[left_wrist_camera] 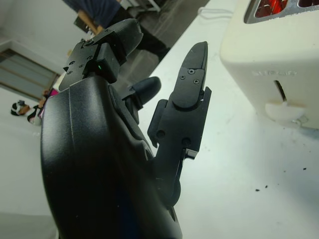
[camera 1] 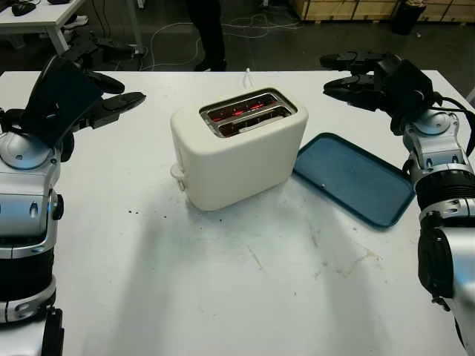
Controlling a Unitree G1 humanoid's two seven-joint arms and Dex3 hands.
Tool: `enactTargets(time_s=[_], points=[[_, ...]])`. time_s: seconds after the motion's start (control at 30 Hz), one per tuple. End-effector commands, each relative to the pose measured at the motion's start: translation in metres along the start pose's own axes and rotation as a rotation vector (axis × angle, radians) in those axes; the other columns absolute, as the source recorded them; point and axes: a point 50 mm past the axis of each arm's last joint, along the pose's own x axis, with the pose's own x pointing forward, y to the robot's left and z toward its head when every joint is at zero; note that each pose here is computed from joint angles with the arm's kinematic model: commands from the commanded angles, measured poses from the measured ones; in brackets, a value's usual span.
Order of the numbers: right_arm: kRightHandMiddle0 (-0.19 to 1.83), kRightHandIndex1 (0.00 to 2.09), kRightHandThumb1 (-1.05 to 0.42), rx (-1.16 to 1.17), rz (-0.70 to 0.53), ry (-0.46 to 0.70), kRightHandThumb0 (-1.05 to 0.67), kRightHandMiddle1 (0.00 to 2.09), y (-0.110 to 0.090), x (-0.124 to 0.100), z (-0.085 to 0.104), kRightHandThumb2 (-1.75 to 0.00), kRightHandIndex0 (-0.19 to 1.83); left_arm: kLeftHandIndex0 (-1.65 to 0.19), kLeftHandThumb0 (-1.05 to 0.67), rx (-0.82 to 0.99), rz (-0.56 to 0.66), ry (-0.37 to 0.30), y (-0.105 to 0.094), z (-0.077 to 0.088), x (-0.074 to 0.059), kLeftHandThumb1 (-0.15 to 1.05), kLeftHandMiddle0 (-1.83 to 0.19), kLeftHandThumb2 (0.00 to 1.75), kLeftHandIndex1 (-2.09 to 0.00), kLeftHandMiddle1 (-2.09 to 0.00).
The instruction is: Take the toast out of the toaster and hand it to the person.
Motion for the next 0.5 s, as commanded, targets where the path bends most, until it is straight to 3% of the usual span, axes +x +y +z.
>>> enactTargets(time_s=[0.0, 0.3, 0.47], points=[[0.71, 0.46, -0.8, 0.02, -0.011, 0.004, -0.87, 0.01, 0.0012, -0.001, -0.0024, 0.0, 0.56, -0.14, -0.27, 0.013, 0.008, -0.013, 0.0006, 0.0004, -0.001, 0.92, -0.08, 0.04, -0.89, -1.38], [0.71, 0.45, -0.8, 0.036, -0.017, 0.004, -0.87, 0.01, 0.0004, -0.0017, -0.0038, 0.0, 0.56, -0.14, -0.29, -0.005, 0.015, -0.009, -0.0001, -0.0008, -0.0006, 0.92, -0.06, 0.04, -0.89, -1.37], [0.72, 0.45, -0.8, 0.043, -0.068, -0.055, -0.84, 0.01, 0.0013, -0.0098, -0.0046, 0.0, 0.58, -0.11, -0.27, -0.042, 0.024, -0.041, -0.0037, 0.0014, -0.008, 0.92, -0.03, 0.07, -0.89, -1.37]])
